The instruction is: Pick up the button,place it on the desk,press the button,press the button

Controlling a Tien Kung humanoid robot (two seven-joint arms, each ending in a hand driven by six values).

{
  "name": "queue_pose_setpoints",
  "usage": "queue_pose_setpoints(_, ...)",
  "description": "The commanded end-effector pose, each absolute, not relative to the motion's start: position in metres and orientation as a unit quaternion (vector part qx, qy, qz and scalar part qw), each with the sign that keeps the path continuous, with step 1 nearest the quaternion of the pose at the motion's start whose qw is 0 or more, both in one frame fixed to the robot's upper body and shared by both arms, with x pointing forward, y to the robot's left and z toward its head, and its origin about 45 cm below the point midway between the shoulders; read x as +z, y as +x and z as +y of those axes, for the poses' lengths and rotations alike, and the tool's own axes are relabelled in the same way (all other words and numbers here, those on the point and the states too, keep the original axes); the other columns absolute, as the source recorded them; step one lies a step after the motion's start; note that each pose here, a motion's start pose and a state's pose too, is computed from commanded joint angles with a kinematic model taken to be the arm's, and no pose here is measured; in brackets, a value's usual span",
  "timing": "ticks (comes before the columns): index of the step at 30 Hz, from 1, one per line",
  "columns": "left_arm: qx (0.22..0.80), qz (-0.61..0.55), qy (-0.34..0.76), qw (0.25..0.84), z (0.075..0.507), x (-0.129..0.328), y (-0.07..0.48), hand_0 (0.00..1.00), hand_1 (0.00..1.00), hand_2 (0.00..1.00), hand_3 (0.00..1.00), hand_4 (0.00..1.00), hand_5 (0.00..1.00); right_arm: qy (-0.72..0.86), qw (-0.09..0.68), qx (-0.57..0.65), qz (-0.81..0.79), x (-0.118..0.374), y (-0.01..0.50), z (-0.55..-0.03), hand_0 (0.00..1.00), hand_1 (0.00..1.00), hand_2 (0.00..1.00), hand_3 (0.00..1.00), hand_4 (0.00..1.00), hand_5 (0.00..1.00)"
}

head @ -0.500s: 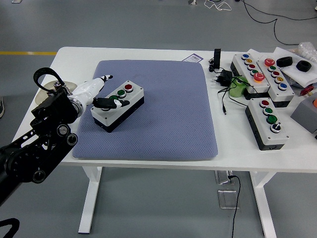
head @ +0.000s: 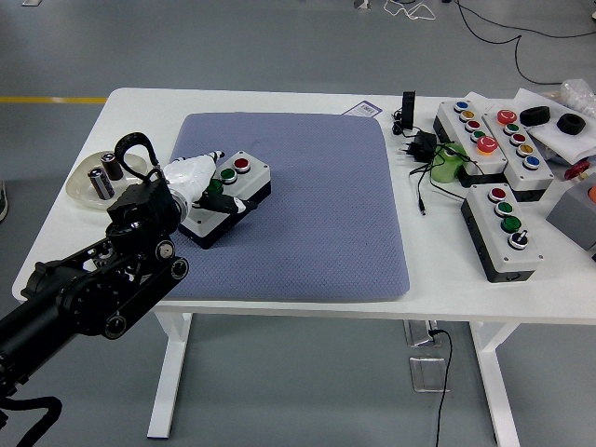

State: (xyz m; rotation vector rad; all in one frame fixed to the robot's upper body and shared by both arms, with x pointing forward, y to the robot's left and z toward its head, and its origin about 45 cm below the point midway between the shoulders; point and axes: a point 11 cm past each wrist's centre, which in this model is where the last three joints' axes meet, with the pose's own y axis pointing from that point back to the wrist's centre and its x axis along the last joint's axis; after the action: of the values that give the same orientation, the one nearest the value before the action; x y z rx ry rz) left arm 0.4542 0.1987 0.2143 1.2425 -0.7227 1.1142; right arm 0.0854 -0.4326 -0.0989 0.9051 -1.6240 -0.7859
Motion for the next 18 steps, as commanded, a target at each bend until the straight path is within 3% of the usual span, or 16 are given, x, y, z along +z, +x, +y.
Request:
queue_pose_setpoints(3, 0.476, -0.32, 0.559, 0.599, 0.197, 0.213, 0.458, 0.941, 0.998, 0.998, 0.998, 0.998, 0.468, 0.38, 0.533, -0.329, -0.681, -0.099, 0.085, -0.433, 0.663, 0.584, 0.63, 0.651, 0.288, 0.302)
queue_pose_setpoints(4, 0.473, -0.32, 0.563, 0.597, 0.197, 0.212, 0.459, 0.856, 0.972, 0.998, 0.998, 0.998, 0.392, 0.38, 0.533, -0.329, -0.681, -0.099, 0.085, -0.433, 0.662, 0.585, 0.629, 0.651, 0.288, 0.302)
queue_pose_setpoints(9, 0.456, -0.332, 0.585, 0.583, 0.195, 0.211, 0.466, 0.856, 0.972, 0.998, 0.998, 0.998, 0.392, 0.379, 0.533, -0.328, -0.681, -0.099, 0.085, -0.433, 0.662, 0.585, 0.629, 0.651, 0.288, 0.302)
queue_pose_setpoints(10, 0.455, -0.334, 0.587, 0.581, 0.195, 0.211, 0.466, 0.712, 0.887, 0.957, 0.998, 0.998, 0.257, 0.379, 0.533, -0.328, -0.681, -0.099, 0.085, -0.434, 0.663, 0.584, 0.63, 0.651, 0.289, 0.302)
queue_pose_setpoints(15, 0.445, -0.342, 0.601, 0.569, 0.194, 0.21, 0.471, 0.712, 0.887, 0.957, 0.998, 0.998, 0.257, 0.379, 0.534, -0.328, -0.681, -0.099, 0.085, -0.434, 0.663, 0.584, 0.63, 0.651, 0.289, 0.302)
queue_pose_setpoints(16, 0.442, -0.343, 0.604, 0.567, 0.194, 0.209, 0.471, 0.559, 0.752, 0.822, 0.998, 0.917, 0.099, 0.379, 0.534, -0.328, -0.681, -0.099, 0.085, -0.434, 0.663, 0.584, 0.629, 0.651, 0.289, 0.301)
queue_pose_setpoints(18, 0.437, -0.343, 0.61, 0.565, 0.193, 0.207, 0.472, 0.559, 0.752, 0.822, 0.998, 0.917, 0.099, 0.379, 0.534, -0.328, -0.681, -0.099, 0.085, -0.434, 0.663, 0.584, 0.629, 0.651, 0.289, 0.301)
